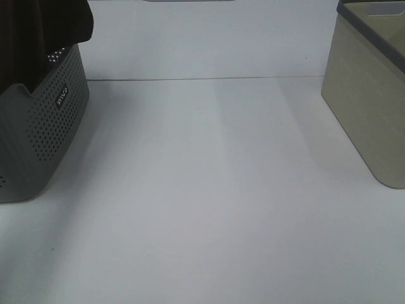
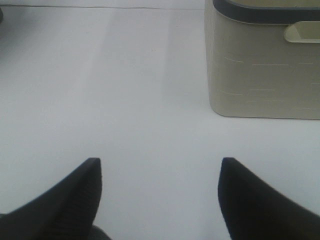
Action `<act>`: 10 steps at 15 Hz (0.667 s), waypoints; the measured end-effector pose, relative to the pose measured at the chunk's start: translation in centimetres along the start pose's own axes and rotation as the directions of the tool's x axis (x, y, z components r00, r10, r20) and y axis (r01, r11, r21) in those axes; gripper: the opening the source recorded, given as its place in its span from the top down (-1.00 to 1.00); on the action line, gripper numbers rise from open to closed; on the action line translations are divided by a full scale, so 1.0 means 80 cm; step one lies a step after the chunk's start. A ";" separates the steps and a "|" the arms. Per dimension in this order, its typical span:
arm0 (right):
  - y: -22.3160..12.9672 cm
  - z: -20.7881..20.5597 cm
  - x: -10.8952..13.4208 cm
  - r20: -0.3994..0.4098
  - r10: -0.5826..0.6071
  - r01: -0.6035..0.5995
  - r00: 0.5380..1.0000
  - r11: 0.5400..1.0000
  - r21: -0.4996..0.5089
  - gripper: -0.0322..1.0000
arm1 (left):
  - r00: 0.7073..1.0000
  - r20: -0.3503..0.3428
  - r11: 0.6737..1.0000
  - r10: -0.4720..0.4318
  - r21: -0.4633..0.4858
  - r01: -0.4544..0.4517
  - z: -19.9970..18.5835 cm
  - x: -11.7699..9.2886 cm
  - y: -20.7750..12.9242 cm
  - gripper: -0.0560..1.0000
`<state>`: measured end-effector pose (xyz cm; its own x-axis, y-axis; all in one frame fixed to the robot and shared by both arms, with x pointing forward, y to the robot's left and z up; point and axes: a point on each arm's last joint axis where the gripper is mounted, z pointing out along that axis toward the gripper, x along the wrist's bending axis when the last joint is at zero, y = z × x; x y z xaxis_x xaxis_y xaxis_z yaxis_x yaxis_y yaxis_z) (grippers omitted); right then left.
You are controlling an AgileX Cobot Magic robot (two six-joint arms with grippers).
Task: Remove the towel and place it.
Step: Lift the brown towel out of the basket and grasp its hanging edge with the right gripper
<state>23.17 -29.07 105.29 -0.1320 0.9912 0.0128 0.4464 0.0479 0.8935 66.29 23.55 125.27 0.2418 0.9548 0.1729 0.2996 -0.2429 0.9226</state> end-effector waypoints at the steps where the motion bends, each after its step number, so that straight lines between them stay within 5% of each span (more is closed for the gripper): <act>1: 0.000 0.000 0.000 0.000 0.000 0.000 1.000 1.000 0.000 -0.30 | 0.998 0.065 0.999 0.015 -0.033 -0.013 -0.011 -0.022 0.011 0.89; 6: 0.004 0.006 0.005 -0.051 0.033 -0.032 0.998 0.999 0.034 -0.30 | 0.932 0.336 0.991 0.137 -0.045 -0.130 -0.034 -0.119 0.022 0.89; 10: 0.037 0.063 0.018 -0.219 0.062 -0.007 0.974 0.970 0.243 -0.30 | 0.833 0.519 0.980 0.193 -0.067 -0.185 -0.060 -0.208 0.024 0.89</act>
<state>28.77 -26.91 105.66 -0.2952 0.9409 0.1660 0.6492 0.0700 0.7574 58.39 8.03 125.82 0.7383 0.6593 0.1425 0.1874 -0.4035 0.8956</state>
